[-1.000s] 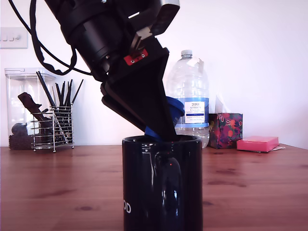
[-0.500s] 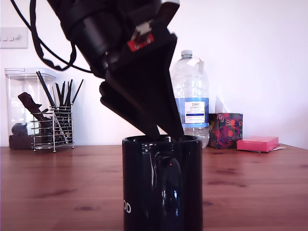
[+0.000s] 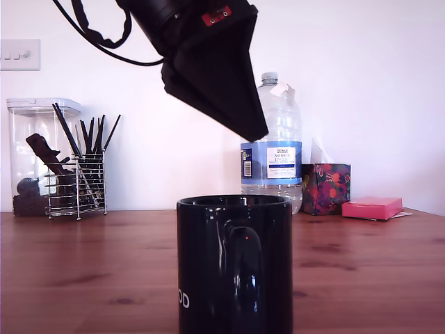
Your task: Pick up the coffee capsules from the table one by one and drop them inside the nearest coffee cup
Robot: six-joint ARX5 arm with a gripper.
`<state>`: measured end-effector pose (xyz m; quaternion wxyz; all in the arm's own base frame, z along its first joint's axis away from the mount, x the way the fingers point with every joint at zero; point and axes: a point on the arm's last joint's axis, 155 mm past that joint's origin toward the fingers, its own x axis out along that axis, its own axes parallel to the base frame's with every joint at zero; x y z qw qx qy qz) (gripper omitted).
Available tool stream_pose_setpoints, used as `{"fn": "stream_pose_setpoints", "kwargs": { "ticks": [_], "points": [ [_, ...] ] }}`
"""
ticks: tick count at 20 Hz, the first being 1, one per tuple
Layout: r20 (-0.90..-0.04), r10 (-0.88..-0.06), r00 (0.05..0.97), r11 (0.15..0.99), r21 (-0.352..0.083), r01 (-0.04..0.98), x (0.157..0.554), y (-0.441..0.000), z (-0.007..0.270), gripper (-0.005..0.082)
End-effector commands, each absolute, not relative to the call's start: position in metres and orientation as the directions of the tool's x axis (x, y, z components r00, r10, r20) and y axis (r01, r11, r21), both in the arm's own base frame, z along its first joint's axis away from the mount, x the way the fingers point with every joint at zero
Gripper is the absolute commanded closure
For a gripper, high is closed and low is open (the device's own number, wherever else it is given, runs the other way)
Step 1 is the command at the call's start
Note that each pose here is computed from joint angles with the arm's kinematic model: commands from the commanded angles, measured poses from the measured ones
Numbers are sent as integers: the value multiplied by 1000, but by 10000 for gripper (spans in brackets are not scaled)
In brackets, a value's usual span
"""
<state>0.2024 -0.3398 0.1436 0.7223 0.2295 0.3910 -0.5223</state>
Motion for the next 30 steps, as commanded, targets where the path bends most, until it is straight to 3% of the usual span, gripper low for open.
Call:
{"fn": "stream_pose_setpoints", "kwargs": {
  "ticks": [1,5,10,15,20,27,30],
  "points": [
    [-755,-617,223,375,-33,926,211,-337,170,789],
    [-649,-672,356,452,20,892,236,-321,207,789],
    [-505,-674,540,607,39,794,280,-273,234,788],
    [-366,-600,711,763,4,646,307,-203,245,788],
    [-307,-448,840,885,-22,465,305,-125,228,788],
    [-163,-320,933,946,-104,306,275,-69,208,788],
    [-114,-278,954,952,-167,258,261,-58,195,788]
  ]
}}
